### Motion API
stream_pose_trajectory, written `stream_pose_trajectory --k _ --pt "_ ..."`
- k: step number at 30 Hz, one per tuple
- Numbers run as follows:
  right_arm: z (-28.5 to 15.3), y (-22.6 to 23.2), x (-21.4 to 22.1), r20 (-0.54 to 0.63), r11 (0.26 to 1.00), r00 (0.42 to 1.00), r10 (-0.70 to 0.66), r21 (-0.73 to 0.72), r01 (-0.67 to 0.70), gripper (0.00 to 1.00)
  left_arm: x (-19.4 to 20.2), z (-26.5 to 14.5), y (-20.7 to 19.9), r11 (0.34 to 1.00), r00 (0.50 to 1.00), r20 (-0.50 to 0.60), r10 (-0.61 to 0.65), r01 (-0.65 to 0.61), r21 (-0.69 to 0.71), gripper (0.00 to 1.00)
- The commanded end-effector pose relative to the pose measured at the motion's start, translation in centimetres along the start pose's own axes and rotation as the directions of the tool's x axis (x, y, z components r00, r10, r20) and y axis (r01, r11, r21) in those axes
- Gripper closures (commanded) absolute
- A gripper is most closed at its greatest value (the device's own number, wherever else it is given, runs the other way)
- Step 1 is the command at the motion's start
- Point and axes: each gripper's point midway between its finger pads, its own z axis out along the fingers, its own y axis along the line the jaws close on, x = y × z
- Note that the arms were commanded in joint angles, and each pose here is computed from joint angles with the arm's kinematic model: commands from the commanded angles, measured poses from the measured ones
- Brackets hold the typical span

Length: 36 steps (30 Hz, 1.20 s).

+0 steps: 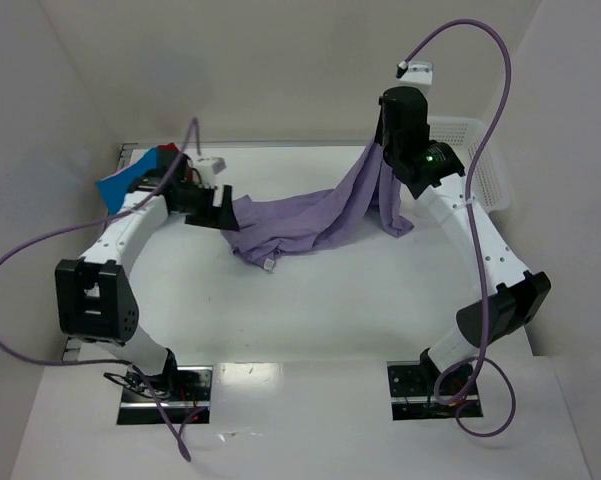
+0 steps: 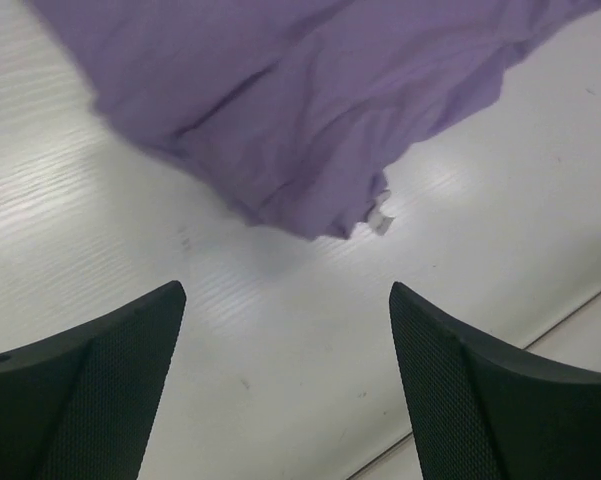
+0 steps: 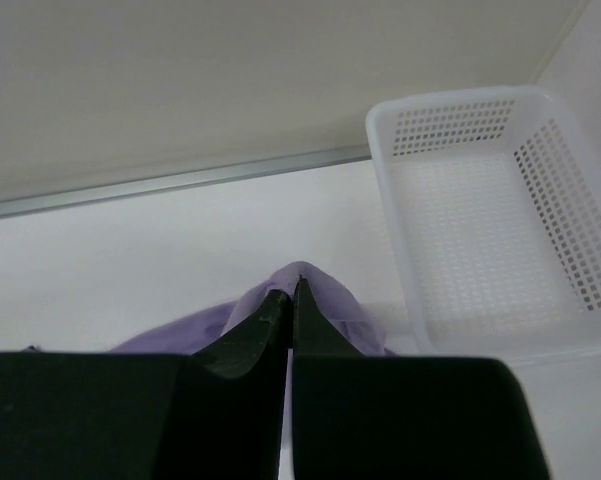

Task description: Fold and stack the t-shirts

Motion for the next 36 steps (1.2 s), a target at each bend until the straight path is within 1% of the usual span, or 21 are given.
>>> stream_pose_trajectory --k 1,3,5,6,9,11,12,15,18,22,25,26,28,30,31,32,36 --pt "1.1 0.7 -0.4 0.026 1.000 0.999 0.027 -0.009 -0.027 1.00 2.6 5.0 -3.9 0.996 0.989 -0.122 0.079 -0.074 0.048 0.11" --pt "1.4 0.7 -0.4 0.024 1.000 0.999 0.029 -0.013 -0.029 1.00 3.3 6.2 -3.0 0.999 0.988 -0.147 0.047 -0.046 0.008 0.16" --pt "1.4 0.7 -0.4 0.023 1.000 0.999 0.029 -0.013 -0.029 1.00 4.2 7.1 -2.1 0.999 0.985 -0.174 0.022 -0.027 -0.028 0.18" --pt "1.4 0.7 -0.4 0.023 1.000 0.999 0.029 -0.013 -0.029 1.00 4.1 7.1 -1.4 0.997 0.985 -0.173 0.010 -0.022 -0.068 0.19" --pt "1.4 0.7 -0.4 0.023 1.000 0.999 0.029 -0.013 -0.029 1.00 3.9 7.2 -1.0 0.995 0.985 -0.171 0.000 -0.017 -0.095 0.19" --pt "1.4 0.6 -0.2 0.016 1.000 1.000 0.024 -0.012 -0.024 1.00 3.4 7.1 -0.9 0.994 0.989 -0.150 -0.001 -0.015 -0.108 0.19" --pt "1.4 0.7 -0.2 0.016 0.999 0.999 0.035 -0.012 -0.034 1.00 2.5 6.7 -1.0 0.993 0.993 -0.120 0.011 -0.025 -0.114 0.19" --pt "1.5 0.6 0.2 0.007 1.000 1.000 0.029 -0.010 -0.029 1.00 1.6 5.6 0.0 0.979 0.997 -0.080 0.017 -0.032 -0.200 0.19" --pt "1.5 0.6 0.2 0.007 1.000 1.000 0.029 -0.010 -0.029 1.00 2.4 5.8 0.7 0.973 0.994 -0.106 0.005 -0.029 -0.229 0.19" --pt "1.8 0.8 0.6 -0.001 1.000 1.000 0.024 -0.008 -0.024 1.00 3.2 5.8 2.4 0.950 0.992 -0.128 -0.014 -0.027 -0.313 0.19" --pt "1.8 0.8 0.6 -0.001 1.000 1.000 0.024 -0.008 -0.024 1.00 2.0 4.2 3.4 0.931 0.998 -0.048 -0.051 0.030 -0.365 0.19" --pt "1.8 0.8 0.6 -0.001 1.000 1.000 0.024 -0.008 -0.024 1.00 2.4 4.0 3.8 0.928 0.997 -0.041 -0.060 0.041 -0.371 0.21" --pt "1.8 0.8 0.6 -0.001 1.000 1.000 0.024 -0.008 -0.024 1.00 1.7 2.6 4.9 0.914 0.996 0.012 -0.086 0.084 -0.396 0.21" --pt "2.1 0.9 1.0 -0.008 1.000 1.000 0.019 -0.007 -0.019 1.00 2.3 2.4 5.2 0.921 0.996 0.006 -0.094 0.090 -0.380 0.21" --pt "2.1 0.9 1.0 -0.008 1.000 1.000 0.019 -0.007 -0.019 1.00 2.3 2.5 4.9 0.929 0.997 -0.002 -0.078 0.072 -0.363 0.21" --pt "2.1 0.9 1.0 -0.008 1.000 1.000 0.019 -0.007 -0.019 1.00 2.5 3.0 4.5 0.945 0.998 -0.026 -0.054 0.043 -0.324 0.22" --pt "2.5 1.2 0.9 -0.008 1.000 1.000 0.019 -0.007 -0.019 1.00 3.8 4.0 3.9 0.970 0.995 -0.092 -0.045 0.021 -0.242 0.25"
